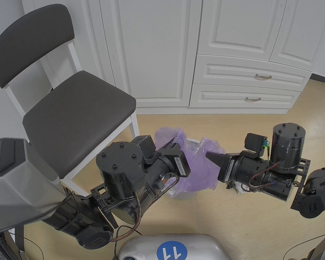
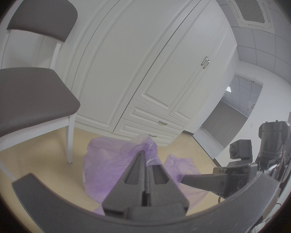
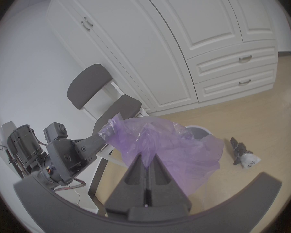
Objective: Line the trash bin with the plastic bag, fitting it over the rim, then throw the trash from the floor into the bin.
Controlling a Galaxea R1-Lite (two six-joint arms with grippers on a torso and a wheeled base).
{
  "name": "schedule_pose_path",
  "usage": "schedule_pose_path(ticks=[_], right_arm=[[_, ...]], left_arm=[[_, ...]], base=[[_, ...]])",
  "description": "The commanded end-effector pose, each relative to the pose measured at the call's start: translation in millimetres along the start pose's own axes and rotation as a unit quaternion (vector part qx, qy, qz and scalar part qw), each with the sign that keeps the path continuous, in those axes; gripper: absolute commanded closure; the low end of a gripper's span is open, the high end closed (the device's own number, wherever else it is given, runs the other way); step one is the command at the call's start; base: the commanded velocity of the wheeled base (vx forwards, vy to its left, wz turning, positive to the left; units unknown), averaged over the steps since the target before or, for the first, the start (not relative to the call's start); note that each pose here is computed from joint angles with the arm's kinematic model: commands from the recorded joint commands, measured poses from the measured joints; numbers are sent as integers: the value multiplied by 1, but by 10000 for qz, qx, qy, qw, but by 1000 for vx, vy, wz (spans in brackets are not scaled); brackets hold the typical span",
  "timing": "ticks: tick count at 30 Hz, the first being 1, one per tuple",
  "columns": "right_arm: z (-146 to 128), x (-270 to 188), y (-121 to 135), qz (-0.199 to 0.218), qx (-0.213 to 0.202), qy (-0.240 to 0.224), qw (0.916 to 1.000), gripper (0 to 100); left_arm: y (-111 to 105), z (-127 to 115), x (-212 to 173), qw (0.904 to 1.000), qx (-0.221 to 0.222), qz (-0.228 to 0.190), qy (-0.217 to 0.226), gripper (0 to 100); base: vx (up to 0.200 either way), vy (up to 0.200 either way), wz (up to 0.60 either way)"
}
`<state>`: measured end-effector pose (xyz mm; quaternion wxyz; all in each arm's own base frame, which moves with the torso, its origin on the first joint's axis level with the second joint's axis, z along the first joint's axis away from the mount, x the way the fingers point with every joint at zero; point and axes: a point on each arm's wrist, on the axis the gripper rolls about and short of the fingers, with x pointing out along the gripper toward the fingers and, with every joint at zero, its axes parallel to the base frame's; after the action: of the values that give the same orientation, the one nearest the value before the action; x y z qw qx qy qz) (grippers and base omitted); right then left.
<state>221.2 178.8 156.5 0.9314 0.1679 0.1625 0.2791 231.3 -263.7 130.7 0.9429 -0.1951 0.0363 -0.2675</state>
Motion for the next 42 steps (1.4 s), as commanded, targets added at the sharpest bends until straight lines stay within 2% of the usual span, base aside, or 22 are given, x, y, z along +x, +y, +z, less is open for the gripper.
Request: schedule_pose_path(ticks=[1, 8, 13, 16, 21, 23, 28, 42], right_arm=[[-17, 22, -8, -136, 114, 245, 9995, 100], [-28, 38, -19, -290, 167, 444, 9985, 100], [-27, 38, -20, -303, 174, 421, 9985, 100], [-21, 41, -27, -394, 209, 336, 9984, 100], [-28, 56, -41, -563, 263, 399, 9973, 100], [-32, 66, -49, -550, 377, 368, 9971, 100], [-40, 84, -54, -198, 748, 117, 9969, 100], [-67, 126, -72, -258, 1136, 103, 9931, 100]], left_arm=[[6, -5, 4, 10000, -3, 81, 58, 100], [16, -19, 21, 9996, 6, 239, 118, 100], [18, -32, 30, 9994, 36, 268, 209, 100], [24, -40, 42, 9992, 43, 340, 202, 100], [36, -51, 58, 9986, 57, 492, 187, 100], [43, -55, 64, 9981, 67, 577, 192, 100], [55, -61, 76, 9974, 69, 700, 149, 100], [67, -73, 89, 9967, 68, 803, 137, 100]], base=[[0, 0, 0], [0, 0, 0], [0, 0, 0], [0, 0, 0], [0, 0, 0], [0, 0, 0], [0, 0, 0], [0, 0, 0]])
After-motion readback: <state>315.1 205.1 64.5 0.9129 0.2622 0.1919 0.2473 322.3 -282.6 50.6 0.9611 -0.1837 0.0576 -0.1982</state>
